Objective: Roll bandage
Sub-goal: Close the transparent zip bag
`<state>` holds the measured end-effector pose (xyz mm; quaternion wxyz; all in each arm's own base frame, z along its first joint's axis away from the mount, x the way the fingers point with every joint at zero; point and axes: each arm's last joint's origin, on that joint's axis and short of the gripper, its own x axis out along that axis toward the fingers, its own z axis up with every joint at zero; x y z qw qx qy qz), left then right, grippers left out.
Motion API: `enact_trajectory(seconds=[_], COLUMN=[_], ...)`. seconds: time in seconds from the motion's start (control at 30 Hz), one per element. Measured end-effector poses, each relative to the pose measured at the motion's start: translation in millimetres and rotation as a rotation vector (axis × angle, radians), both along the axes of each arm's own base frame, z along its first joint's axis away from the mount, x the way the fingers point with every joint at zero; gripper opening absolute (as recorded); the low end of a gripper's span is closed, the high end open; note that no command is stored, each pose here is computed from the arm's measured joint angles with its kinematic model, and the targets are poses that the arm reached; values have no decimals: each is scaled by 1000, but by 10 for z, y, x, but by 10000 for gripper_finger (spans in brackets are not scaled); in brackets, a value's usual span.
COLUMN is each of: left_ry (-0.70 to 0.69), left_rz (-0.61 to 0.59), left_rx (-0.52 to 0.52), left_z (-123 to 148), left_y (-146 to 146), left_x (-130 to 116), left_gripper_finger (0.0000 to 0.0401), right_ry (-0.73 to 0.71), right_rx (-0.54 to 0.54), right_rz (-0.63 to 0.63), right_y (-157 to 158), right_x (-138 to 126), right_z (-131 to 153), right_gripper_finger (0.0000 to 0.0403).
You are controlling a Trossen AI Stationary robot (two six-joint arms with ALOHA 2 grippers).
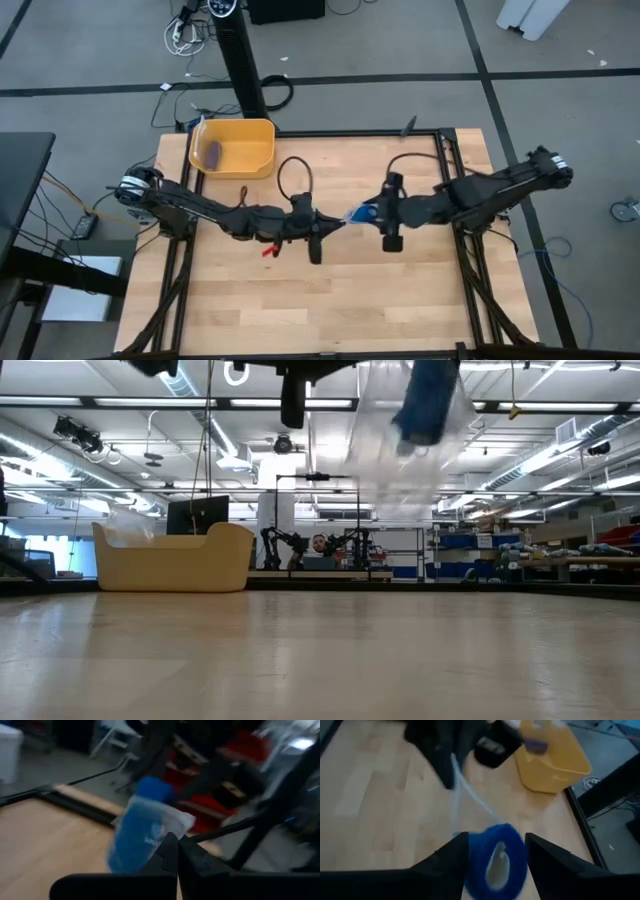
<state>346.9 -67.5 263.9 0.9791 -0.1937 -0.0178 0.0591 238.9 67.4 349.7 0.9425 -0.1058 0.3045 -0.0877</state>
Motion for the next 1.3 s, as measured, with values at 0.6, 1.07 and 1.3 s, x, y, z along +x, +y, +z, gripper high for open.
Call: enact_trajectory(seconds=[0.6,1.07,1.3], left_ry=[-475,-536,-533], left_rz=[-239,-222,-220], left_rx=[115,170,181], left_z=[-37,114,112], left_y=[4,24,23], left_x=[-386,-470,-470], left_gripper_finger=[0,0,0], right_ry=[-367,-811,-879], right_rx=[178,307,233], right_rz=[254,315,232], right_y=[-6,212,234], right_x=[-596,-512,-356], right_z=[10,-771,-835], right_gripper_finger=[169,173,171])
